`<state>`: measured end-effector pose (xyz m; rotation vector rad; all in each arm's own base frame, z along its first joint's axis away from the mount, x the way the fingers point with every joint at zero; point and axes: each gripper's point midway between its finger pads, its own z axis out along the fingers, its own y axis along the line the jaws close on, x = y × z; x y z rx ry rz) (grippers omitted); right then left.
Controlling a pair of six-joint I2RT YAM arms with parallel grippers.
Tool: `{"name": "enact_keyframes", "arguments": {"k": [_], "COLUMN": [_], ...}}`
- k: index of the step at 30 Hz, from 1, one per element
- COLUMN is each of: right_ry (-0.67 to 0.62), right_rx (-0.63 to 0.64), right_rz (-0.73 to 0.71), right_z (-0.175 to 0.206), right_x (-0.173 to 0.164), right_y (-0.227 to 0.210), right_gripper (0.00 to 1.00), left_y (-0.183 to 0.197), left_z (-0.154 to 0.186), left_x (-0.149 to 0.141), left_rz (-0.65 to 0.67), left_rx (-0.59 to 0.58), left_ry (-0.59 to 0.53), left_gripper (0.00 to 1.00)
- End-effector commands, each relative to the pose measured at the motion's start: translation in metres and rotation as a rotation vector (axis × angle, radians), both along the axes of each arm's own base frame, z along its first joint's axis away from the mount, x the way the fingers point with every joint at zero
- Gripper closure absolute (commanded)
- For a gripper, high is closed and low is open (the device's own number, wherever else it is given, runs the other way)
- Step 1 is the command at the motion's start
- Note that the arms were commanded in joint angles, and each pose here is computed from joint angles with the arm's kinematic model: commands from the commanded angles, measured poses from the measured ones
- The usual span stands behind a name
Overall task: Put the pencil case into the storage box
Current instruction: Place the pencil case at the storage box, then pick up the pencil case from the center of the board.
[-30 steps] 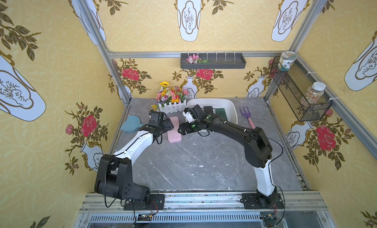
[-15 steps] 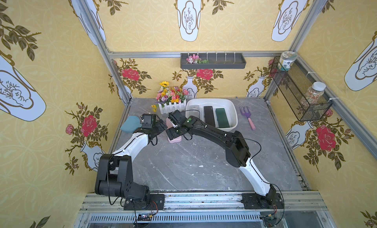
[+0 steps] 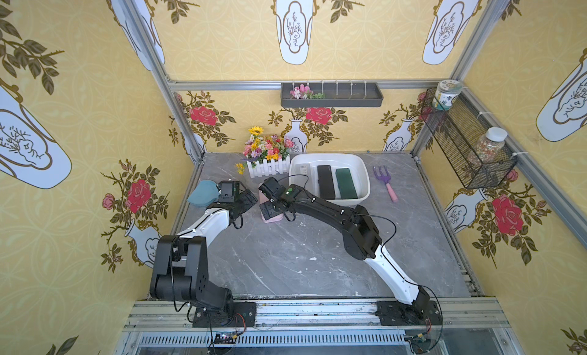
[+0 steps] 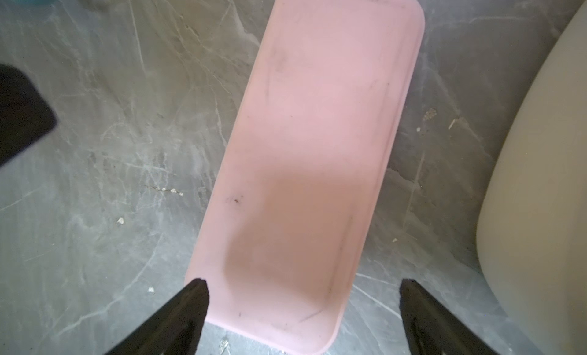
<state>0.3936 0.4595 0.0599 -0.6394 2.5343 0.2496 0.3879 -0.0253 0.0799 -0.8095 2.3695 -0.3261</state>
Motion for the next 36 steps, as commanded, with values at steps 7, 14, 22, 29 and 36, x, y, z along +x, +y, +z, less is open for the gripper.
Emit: {"name": "enact_keyframes", "arguments": {"k": [7,14,22,29,36], "right_ry": [-0.039,-0.061,-0.072,-0.096,-0.107], "right_rx": [0.073,0.101,0.069,0.117,0.113], "right_rz": [-0.011,-0.023,-0.030,-0.075,-0.093], "right_z": [-0.003,0.002,0.011,0.044,0.062], "right_x": [0.016,0.015,0.007,-0.018,-0.033], "right_y": [0.019,0.014,0.001,-0.035,-0.062], "right_gripper": [0.03,0.03,0.03,0.03,0.03], "left_y": [-0.005,-0.020,-0.042,-0.078,-0.095], "left_z": [-0.001,-0.010,-0.003,-0.009,-0.027], "left_x": [0.014,0.028,0.048,0.063,0.062], "left_rz": [-0.006,-0.090,-0.209,-0.374,-0.457], "left_rx": [-0.028,-0.065,-0.092,-0.079,-0.060], "left_ry": [-0.017,-0.003,-0.032,0.008,0.094], "left_gripper": [0.00,0.00,0.00,0.00,0.00]}}
